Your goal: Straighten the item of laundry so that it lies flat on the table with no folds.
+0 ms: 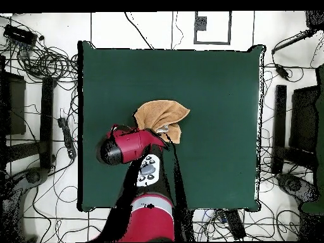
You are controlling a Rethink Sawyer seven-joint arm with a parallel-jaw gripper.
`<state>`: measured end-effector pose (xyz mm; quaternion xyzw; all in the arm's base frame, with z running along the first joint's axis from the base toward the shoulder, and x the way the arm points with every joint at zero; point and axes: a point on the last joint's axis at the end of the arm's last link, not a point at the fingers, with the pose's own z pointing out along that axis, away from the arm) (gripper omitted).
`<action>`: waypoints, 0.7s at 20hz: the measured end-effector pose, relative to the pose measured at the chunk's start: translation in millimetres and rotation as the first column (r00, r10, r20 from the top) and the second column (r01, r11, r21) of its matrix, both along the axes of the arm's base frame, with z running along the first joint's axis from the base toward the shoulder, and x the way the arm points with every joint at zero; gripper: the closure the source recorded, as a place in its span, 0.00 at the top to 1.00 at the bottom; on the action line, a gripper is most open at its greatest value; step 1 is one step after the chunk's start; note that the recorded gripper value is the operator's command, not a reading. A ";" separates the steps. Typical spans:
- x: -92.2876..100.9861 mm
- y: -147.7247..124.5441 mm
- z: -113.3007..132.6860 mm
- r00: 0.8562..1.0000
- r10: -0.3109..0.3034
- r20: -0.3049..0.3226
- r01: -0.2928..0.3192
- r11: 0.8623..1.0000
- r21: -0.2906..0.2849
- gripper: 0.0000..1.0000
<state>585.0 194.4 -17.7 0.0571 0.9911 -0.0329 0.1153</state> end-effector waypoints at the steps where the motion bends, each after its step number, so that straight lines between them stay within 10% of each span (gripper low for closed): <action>1: -0.6 0.4 -0.7 1.000 0.002 -0.001 -0.002 1.000 0.000 1.00; 14: 0.4 27.3 19.8 0.998 0.046 0.033 -0.046 0.999 0.005 1.00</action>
